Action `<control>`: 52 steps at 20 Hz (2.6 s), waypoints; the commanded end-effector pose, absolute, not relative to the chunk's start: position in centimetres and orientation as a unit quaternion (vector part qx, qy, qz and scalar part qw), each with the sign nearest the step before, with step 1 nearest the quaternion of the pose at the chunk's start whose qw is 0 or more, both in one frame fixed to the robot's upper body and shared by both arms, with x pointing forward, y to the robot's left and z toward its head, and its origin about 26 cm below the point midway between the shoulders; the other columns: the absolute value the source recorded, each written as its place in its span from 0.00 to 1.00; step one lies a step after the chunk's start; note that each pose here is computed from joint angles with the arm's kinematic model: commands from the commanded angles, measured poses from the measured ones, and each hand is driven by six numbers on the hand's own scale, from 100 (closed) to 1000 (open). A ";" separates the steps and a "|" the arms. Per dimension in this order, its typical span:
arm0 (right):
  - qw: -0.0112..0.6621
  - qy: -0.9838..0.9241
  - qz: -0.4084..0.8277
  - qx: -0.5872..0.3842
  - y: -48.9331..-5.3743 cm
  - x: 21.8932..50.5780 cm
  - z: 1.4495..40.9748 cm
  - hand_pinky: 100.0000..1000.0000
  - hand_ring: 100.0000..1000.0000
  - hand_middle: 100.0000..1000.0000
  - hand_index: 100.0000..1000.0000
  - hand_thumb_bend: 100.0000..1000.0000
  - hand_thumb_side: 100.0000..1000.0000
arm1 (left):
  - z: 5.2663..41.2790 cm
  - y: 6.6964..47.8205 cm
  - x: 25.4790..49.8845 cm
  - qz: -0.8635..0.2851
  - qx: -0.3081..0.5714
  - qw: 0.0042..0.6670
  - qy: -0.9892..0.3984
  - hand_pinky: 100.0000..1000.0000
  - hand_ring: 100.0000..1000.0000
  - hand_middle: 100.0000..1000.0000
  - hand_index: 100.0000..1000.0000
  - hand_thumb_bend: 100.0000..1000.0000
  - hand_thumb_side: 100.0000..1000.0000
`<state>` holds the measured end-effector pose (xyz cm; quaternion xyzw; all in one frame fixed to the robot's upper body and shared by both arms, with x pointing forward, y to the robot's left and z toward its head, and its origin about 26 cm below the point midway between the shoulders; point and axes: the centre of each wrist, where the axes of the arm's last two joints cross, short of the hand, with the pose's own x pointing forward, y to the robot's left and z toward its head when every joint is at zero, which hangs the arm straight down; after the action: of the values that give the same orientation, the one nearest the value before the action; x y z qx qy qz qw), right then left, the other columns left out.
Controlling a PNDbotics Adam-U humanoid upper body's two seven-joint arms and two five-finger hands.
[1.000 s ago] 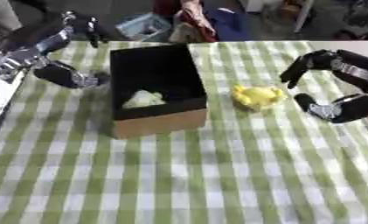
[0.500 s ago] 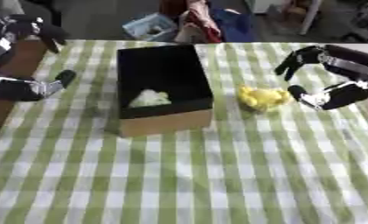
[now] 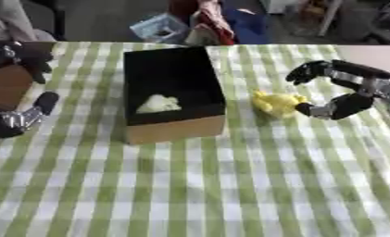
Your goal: Pick up objects on the table and place them in the box.
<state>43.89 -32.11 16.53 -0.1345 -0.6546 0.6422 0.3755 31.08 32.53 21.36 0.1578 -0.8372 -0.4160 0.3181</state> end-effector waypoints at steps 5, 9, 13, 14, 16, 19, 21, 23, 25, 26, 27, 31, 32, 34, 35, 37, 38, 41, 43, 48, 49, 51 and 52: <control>0.382 -0.645 0.638 -0.176 -32.3 45.1 16.2 0.81 0.80 0.84 0.90 0.31 0.51 | 23.0 32.9 30.1 -0.411 0.123 0.330 -0.841 0.58 0.45 0.51 0.74 0.20 0.31; 0.390 -0.648 0.625 -0.196 -31.8 45.6 15.5 0.80 0.79 0.83 0.89 0.32 0.50 | 22.9 33.0 30.0 -0.413 0.116 0.335 -0.839 0.58 0.45 0.51 0.74 0.20 0.32; 0.394 -0.647 0.616 -0.215 -31.2 46.2 14.8 0.80 0.79 0.82 0.89 0.32 0.50 | 22.8 32.8 30.0 -0.415 0.112 0.336 -0.838 0.57 0.45 0.51 0.74 0.19 0.32; 0.396 -0.645 0.616 -0.219 -31.0 46.3 14.6 0.79 0.79 0.82 0.89 0.33 0.50 | 22.8 32.8 30.0 -0.415 0.111 0.336 -0.838 0.57 0.45 0.51 0.74 0.19 0.32; 0.401 -0.641 0.613 -0.228 -30.9 46.5 14.1 0.79 0.79 0.82 0.89 0.33 0.50 | 22.8 32.8 30.0 -0.415 0.110 0.336 -0.838 0.57 0.45 0.51 0.74 0.19 0.33; 0.410 -0.632 0.612 -0.242 -30.9 46.7 13.4 0.78 0.77 0.80 0.88 0.32 0.50 | 22.7 32.7 30.0 -0.416 0.109 0.336 -0.838 0.57 0.45 0.51 0.74 0.19 0.33; 0.415 -0.625 0.611 -0.252 -31.0 46.8 12.8 0.78 0.76 0.80 0.87 0.32 0.50 | 22.7 32.7 30.0 -0.417 0.109 0.335 -0.838 0.57 0.45 0.51 0.74 0.19 0.33; 0.421 -0.618 0.610 -0.262 -31.3 46.8 12.3 0.77 0.76 0.79 0.87 0.31 0.50 | 22.6 32.7 30.0 -0.416 0.110 0.335 -0.838 0.57 0.45 0.51 0.74 0.19 0.33; 0.427 -0.611 0.609 -0.270 -31.7 46.7 11.8 0.77 0.75 0.78 0.86 0.31 0.50 | 22.6 32.7 29.9 -0.416 0.110 0.336 -0.838 0.57 0.45 0.51 0.74 0.19 0.33; 0.431 -0.608 0.608 -0.275 -31.9 46.7 11.6 0.77 0.75 0.78 0.86 0.30 0.50 | 22.6 32.7 29.9 -0.417 0.111 0.336 -0.838 0.57 0.45 0.51 0.74 0.19 0.33; 0.435 -0.604 0.607 -0.279 -32.2 46.7 11.3 0.76 0.74 0.77 0.85 0.30 0.49 | 22.6 32.7 29.9 -0.417 0.111 0.336 -0.837 0.57 0.45 0.51 0.74 0.19 0.33; 0.447 -0.594 0.600 -0.294 -33.1 46.5 10.6 0.75 0.72 0.75 0.84 0.28 0.47 | 22.4 32.8 29.9 -0.417 0.113 0.338 -0.836 0.57 0.45 0.51 0.74 0.19 0.33; 0.450 -0.593 0.598 -0.298 -33.3 46.4 10.5 0.75 0.72 0.75 0.83 0.27 0.46 | 22.4 32.8 29.9 -0.417 0.113 0.338 -0.836 0.57 0.45 0.51 0.74 0.19 0.33; 0.454 -0.593 0.591 -0.306 -33.7 46.3 10.2 0.74 0.69 0.73 0.82 0.25 0.44 | 22.3 32.8 29.9 -0.418 0.114 0.340 -0.835 0.57 0.45 0.51 0.74 0.18 0.34; 0.455 -0.593 0.588 -0.309 -33.8 46.2 10.1 0.73 0.68 0.71 0.80 0.23 0.43 | 22.3 32.8 29.9 -0.418 0.114 0.340 -0.835 0.57 0.45 0.51 0.74 0.18 0.34; 0.456 -0.594 0.582 -0.316 -34.0 46.1 9.8 0.72 0.62 0.66 0.76 0.17 0.36 | 22.2 32.9 29.9 -0.419 0.115 0.341 -0.834 0.57 0.45 0.51 0.74 0.18 0.34; 0.456 -0.597 0.578 -0.319 -34.1 46.1 9.8 0.71 0.61 0.65 0.75 0.16 0.35 | 22.2 32.9 29.9 -0.419 0.115 0.342 -0.833 0.57 0.45 0.51 0.74 0.18 0.34; 0.450 -0.608 0.567 -0.325 -34.2 46.0 9.7 0.69 0.52 0.54 0.66 0.06 0.26 | 22.2 33.0 29.9 -0.419 0.117 0.342 -0.833 0.57 0.45 0.51 0.74 0.18 0.34; 0.444 -0.619 0.560 -0.326 -34.1 46.0 9.9 0.68 0.48 0.50 0.62 0.01 0.22 | 22.2 33.0 29.9 -0.419 0.117 0.342 -0.833 0.57 0.45 0.51 0.74 0.18 0.34; 0.421 -0.652 0.543 -0.321 -33.7 46.2 11.1 0.66 0.44 0.45 0.56 0.00 0.17 | 22.1 33.0 30.0 -0.420 0.117 0.344 -0.832 0.57 0.45 0.51 0.74 0.18 0.34; 0.417 -0.658 0.540 -0.319 -33.5 46.3 11.4 0.66 0.43 0.44 0.56 0.00 0.17 | 22.1 33.0 30.0 -0.420 0.116 0.344 -0.831 0.57 0.45 0.51 0.74 0.18 0.34; 0.407 -0.670 0.536 -0.314 -33.2 46.4 12.3 0.66 0.43 0.44 0.56 0.00 0.15 | 22.1 33.0 30.0 -0.422 0.116 0.345 -0.830 0.57 0.45 0.51 0.74 0.18 0.34; 0.399 -0.678 0.533 -0.311 -32.9 46.5 12.9 0.66 0.43 0.44 0.56 0.00 0.14 | 22.1 33.0 30.0 -0.422 0.116 0.346 -0.830 0.57 0.45 0.51 0.74 0.18 0.34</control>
<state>46.13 -32.25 10.27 -0.2960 -0.6653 0.5393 0.4229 30.14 32.68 21.21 0.1036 -0.8314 -0.4152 0.3544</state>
